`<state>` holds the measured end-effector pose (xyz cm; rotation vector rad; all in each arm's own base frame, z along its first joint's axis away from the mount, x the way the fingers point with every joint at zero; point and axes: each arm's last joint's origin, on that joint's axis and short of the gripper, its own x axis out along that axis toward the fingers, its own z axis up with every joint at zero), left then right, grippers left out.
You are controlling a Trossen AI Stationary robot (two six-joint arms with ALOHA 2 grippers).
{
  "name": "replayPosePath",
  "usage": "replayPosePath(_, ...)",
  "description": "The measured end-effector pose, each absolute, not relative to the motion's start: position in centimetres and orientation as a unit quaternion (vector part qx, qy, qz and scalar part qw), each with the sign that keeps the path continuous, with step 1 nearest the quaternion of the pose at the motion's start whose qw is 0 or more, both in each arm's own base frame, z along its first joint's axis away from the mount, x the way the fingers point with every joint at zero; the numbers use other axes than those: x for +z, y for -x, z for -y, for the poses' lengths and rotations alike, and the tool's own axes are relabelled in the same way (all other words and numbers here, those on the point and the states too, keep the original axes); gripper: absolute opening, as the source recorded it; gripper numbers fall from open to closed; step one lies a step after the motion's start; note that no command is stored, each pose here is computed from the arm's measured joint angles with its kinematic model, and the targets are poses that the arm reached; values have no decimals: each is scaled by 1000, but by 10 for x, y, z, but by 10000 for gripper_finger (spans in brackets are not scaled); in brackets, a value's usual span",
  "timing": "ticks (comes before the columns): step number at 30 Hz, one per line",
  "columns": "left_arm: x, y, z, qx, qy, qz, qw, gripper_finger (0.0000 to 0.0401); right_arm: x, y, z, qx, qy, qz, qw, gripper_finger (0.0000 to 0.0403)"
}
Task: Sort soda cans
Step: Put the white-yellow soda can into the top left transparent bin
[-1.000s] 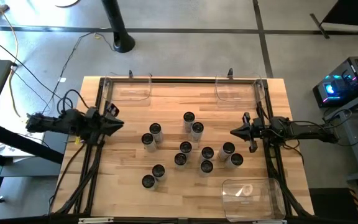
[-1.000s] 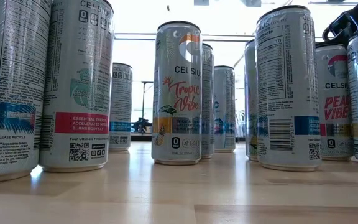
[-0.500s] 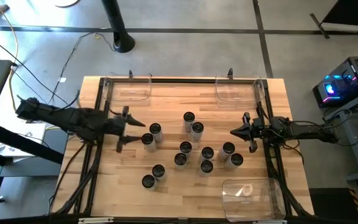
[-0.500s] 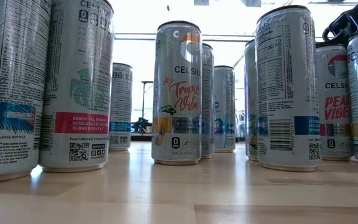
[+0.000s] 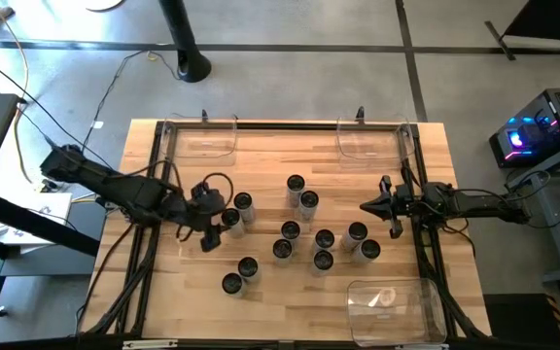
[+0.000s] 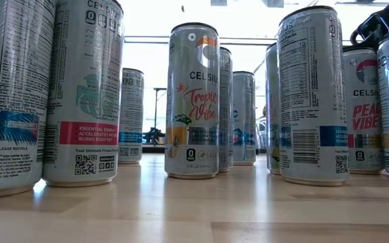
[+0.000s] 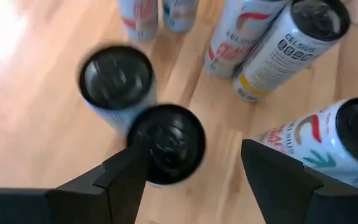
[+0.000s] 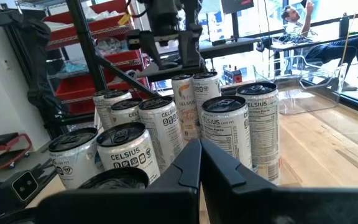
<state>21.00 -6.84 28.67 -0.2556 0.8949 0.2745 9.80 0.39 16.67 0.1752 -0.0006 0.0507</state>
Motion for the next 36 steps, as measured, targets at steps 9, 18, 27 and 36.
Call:
replayPosePath(9, 272, -224, 68, 163, 204, -463, 847, 257, 167, -98, -4, 25, -87, 0, 996, 0)
replayPosePath(18, 286, -212, 65, 143, 208, -477, 842, 269, 167, -98, -4, 25, -88, 0, 996, 0)
replayPosePath(27, 295, -204, 65, 149, 96, -485, 856, 269, 167, -98, -4, 25, -87, 0, 996, 0)
replayPosePath(36, 280, -211, 63, 150, 59, -510, 845, 269, 167, -98, -4, 25, -88, 0, 996, 0)
